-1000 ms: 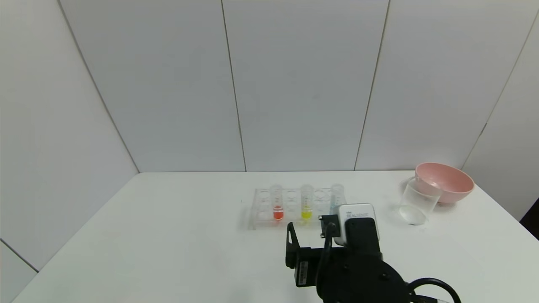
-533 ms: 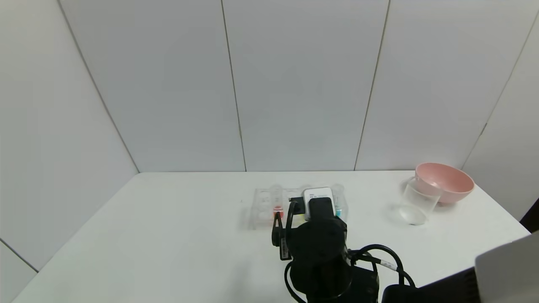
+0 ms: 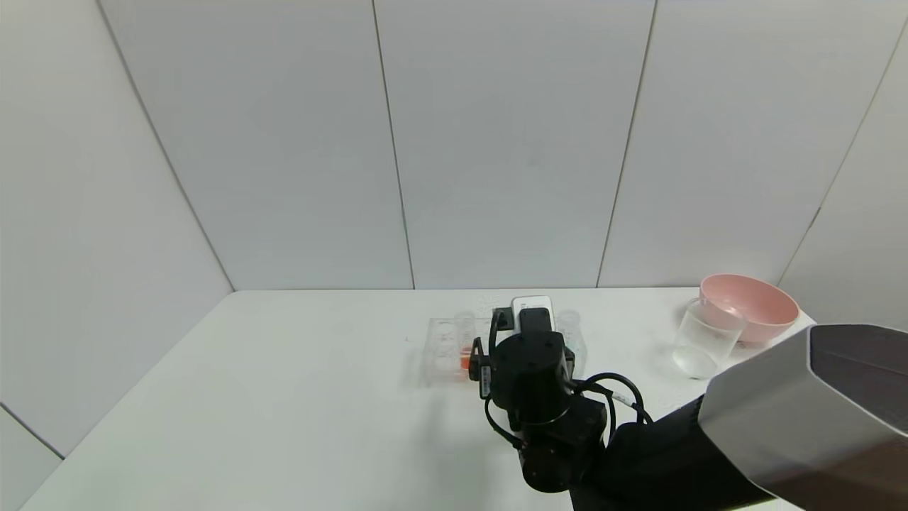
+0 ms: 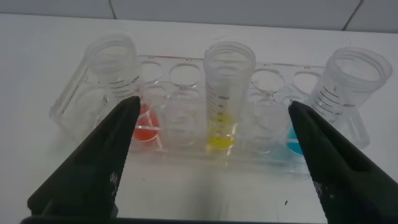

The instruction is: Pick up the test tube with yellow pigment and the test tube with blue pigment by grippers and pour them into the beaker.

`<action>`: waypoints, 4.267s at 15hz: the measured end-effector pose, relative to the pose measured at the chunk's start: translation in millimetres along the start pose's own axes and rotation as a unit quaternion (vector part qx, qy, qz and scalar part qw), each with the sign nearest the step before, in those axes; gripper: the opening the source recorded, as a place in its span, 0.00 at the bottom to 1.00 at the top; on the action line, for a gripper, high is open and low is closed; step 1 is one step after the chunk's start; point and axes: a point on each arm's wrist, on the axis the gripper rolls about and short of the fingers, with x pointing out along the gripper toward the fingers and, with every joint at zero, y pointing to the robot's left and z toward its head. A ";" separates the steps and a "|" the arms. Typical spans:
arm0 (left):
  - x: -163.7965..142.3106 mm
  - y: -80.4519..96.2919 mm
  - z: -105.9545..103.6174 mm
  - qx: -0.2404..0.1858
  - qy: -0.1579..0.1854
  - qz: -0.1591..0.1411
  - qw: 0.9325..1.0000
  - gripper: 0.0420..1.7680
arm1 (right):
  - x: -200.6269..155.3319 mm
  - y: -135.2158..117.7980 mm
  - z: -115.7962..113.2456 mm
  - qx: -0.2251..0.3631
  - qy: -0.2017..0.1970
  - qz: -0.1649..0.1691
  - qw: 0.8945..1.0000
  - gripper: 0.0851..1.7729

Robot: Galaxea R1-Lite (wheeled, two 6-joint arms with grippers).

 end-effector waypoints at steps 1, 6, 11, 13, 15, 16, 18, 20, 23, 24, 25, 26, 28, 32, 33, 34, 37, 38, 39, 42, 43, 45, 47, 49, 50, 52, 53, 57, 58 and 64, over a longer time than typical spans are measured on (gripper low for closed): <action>0.0 0.0 0.0 0.000 0.000 0.000 1.000 1.00 | 7.0 -1.0 0.3 -0.004 -0.002 -0.005 1.000 0.96; 0.0 0.0 0.0 0.000 0.000 0.000 1.000 1.00 | 38.1 -5.6 0.3 -0.009 -0.010 -0.012 1.000 0.96; 0.0 0.0 0.0 0.000 0.000 0.000 1.000 1.00 | 48.7 -3.0 -2.2 -0.010 -0.013 -0.011 1.000 0.96; 0.0 0.0 0.0 0.000 0.000 0.000 1.000 1.00 | 50.9 -2.4 -2.4 -0.011 -0.015 -0.012 1.000 0.96; 0.0 0.0 0.0 0.000 0.000 0.000 1.000 1.00 | 52.0 -1.5 -3.1 -0.011 -0.015 -0.011 1.000 0.96; 0.0 0.0 0.0 0.000 0.000 0.000 1.000 1.00 | 52.8 -1.4 -4.2 -0.011 -0.014 -0.011 1.000 0.96; 0.0 0.0 0.0 0.000 0.000 0.000 1.000 1.00 | 53.9 -1.0 -6.7 -0.013 -0.013 -0.012 1.000 0.96; 0.0 0.0 0.0 0.000 0.000 0.000 1.000 1.00 | 54.0 -0.3 -7.7 -0.013 -0.012 -0.010 1.000 0.76; 0.0 0.0 0.0 0.000 0.000 0.000 1.000 1.00 | 53.4 -0.7 -5.8 -0.012 -0.014 -0.011 1.000 0.52; 0.0 0.0 0.0 0.000 0.000 0.000 1.000 1.00 | 52.7 -1.1 -4.9 -0.011 -0.015 -0.011 1.000 0.46; 0.0 0.0 0.0 0.000 0.000 0.000 1.000 1.00 | 51.6 -1.0 -4.5 -0.012 -0.014 -0.011 1.000 0.40; 0.0 0.0 0.0 0.000 0.000 0.000 1.000 1.00 | 50.6 -1.1 -4.3 -0.012 -0.014 -0.012 1.000 0.27; 0.0 0.0 0.0 0.000 0.000 0.000 1.000 1.00 | 49.1 -0.6 -2.8 -0.012 -0.015 -0.010 1.000 0.28; 0.0 0.0 0.0 0.000 0.000 0.000 1.000 1.00 | 45.4 0.2 2.8 -0.009 -0.020 -0.010 1.000 0.28; 0.0 0.0 0.0 0.000 0.000 0.000 1.000 1.00 | 43.6 0.4 6.4 -0.009 -0.024 -0.009 1.000 0.28; 0.0 0.0 0.0 0.000 0.000 0.000 1.000 1.00 | 41.7 0.2 11.0 -0.013 -0.028 -0.008 1.000 0.28; 0.0 0.0 0.0 0.000 0.000 0.000 1.000 1.00 | 33.7 -0.9 30.4 -0.014 -0.045 -0.004 0.999 0.28; 0.0 0.0 0.0 0.000 0.000 0.000 1.000 1.00 | 30.9 -1.2 38.8 -0.012 -0.054 -0.001 0.998 0.28; 0.0 0.0 0.0 0.000 0.000 0.000 1.000 1.00 | 28.3 -1.7 46.4 -0.010 -0.061 0.001 0.998 0.28; 0.0 0.0 0.0 0.000 0.000 0.000 1.000 1.00 | 21.5 -4.3 64.3 -0.005 -0.078 0.002 0.997 0.28; 0.0 0.0 0.0 0.000 0.000 0.000 1.000 1.00 | 19.8 -4.5 67.7 -0.003 -0.081 0.003 0.997 0.28; 0.0 0.0 0.0 0.000 0.000 0.000 1.000 1.00 | 17.6 -4.9 71.7 -0.003 -0.085 0.004 0.996 0.28; 0.0 0.0 0.0 0.000 0.000 0.000 1.000 1.00 | 16.1 -5.4 74.4 -0.002 -0.088 0.005 0.996 0.28; 0.0 0.0 0.0 0.000 0.000 0.000 1.000 1.00 | 13.0 -8.0 80.5 -0.009 -0.091 0.018 0.996 0.28; 0.0 0.0 0.0 0.000 0.000 0.000 1.000 1.00 | 9.8 -11.4 85.3 -0.012 -0.093 0.035 0.995 0.28; 0.0 0.0 0.0 0.000 0.000 0.000 1.000 1.00 | 0.8 -23.7 94.4 -0.025 -0.091 0.082 0.992 0.28; 0.0 0.0 0.0 0.000 0.000 0.000 1.000 1.00 | -5.3 -33.7 98.4 -0.037 -0.089 0.112 0.989 0.28; 0.0 0.0 0.0 0.000 0.000 0.000 1.000 1.00 | -24.5 -92.6 107.0 -0.071 -0.064 0.222 0.970 0.28; 0.0 0.0 0.0 0.000 0.000 0.000 1.000 1.00 | -28.1 -109.9 108.0 -0.074 -0.056 0.240 0.966 0.28; 0.0 0.0 0.0 0.000 0.000 0.000 1.000 1.00 | -48.1 -213.6 114.4 -0.082 -0.019 0.317 0.945 0.28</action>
